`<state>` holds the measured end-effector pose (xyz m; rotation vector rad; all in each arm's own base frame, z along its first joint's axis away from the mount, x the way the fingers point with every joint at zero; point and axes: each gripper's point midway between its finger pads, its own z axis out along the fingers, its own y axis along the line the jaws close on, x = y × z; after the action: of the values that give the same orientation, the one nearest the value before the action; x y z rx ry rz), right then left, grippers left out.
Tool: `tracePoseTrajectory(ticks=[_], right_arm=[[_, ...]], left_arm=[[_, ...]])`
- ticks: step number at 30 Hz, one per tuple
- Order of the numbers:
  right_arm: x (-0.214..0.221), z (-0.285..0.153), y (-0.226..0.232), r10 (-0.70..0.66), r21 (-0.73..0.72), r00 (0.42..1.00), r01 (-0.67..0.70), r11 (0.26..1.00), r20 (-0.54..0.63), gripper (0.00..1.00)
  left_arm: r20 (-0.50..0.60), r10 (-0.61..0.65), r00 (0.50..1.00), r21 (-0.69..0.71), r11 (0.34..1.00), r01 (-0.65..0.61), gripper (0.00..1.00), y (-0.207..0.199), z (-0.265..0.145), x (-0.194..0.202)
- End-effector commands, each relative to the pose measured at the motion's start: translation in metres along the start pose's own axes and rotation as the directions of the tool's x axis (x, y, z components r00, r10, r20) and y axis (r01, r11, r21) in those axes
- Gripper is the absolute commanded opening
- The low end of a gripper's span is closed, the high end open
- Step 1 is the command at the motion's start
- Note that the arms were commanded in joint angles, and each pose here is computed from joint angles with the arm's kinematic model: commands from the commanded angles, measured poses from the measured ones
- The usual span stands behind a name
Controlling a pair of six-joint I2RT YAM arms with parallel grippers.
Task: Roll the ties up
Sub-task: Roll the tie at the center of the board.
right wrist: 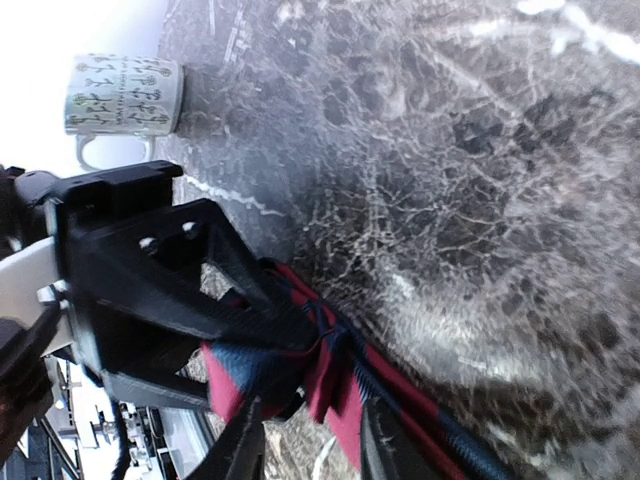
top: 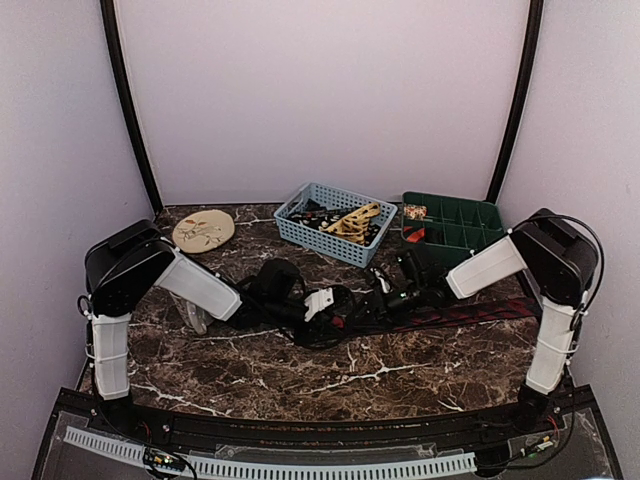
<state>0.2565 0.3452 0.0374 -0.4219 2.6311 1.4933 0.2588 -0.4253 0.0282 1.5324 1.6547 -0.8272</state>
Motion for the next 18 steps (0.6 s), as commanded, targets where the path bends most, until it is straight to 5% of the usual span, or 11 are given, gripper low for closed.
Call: tracePoseTrajectory(ticks=[1, 14, 18], right_arm=[[-0.007, -0.012, 0.020, -0.023, -0.038, 0.999, 0.024, 0.999, 0.041, 0.34], [-0.002, 0.013, 0.011, -0.018, -0.003, 0.999, 0.018, 1.000, -0.035, 0.30], [-0.003, 0.017, 0.013, -0.025, -0.009, 0.999, 0.024, 1.000, -0.040, 0.21]], left_arm=[[-0.162, -0.067, 0.984, 0.041, 0.996, 0.075, 0.33, -0.014, 0.002, 0.051], [-0.160, -0.066, 0.985, 0.046, 0.996, 0.075, 0.34, -0.014, 0.003, 0.049], [-0.157, -0.068, 0.985, 0.046, 0.996, 0.077, 0.34, -0.014, 0.003, 0.047]])
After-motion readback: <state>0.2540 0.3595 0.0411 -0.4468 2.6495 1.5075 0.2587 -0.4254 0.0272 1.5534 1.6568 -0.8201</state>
